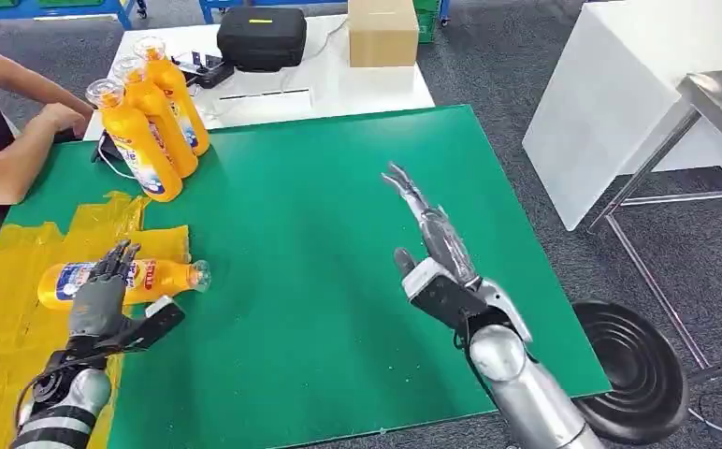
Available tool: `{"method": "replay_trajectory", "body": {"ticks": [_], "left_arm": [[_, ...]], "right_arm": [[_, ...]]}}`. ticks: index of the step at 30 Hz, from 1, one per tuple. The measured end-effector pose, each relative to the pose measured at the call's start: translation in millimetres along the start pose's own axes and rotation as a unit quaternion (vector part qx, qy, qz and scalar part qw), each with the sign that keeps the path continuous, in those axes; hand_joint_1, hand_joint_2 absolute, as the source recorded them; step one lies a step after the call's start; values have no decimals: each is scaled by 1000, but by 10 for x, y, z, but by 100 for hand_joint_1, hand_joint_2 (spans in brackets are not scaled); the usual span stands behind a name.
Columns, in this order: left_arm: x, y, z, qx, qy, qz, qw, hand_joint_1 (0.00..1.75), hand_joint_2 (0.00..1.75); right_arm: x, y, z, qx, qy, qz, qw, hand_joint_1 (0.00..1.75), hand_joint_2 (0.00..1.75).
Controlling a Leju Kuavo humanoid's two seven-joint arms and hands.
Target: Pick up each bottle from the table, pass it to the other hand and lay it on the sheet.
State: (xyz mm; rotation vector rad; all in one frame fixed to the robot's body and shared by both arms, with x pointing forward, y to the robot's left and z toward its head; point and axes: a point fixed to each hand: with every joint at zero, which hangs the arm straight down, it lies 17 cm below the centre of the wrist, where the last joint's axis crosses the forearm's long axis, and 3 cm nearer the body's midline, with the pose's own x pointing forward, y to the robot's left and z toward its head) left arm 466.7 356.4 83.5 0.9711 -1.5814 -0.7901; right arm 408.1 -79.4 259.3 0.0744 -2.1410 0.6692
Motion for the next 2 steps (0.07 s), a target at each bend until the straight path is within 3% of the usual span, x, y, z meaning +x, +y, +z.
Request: {"method": "replay_trajectory", "body": {"ticks": [2], "left_arm": [[335,44,5,14,-3,160,987,0,0]], "right_arm": [[75,56,86,-17,-6,2,1000,0,0]]}}
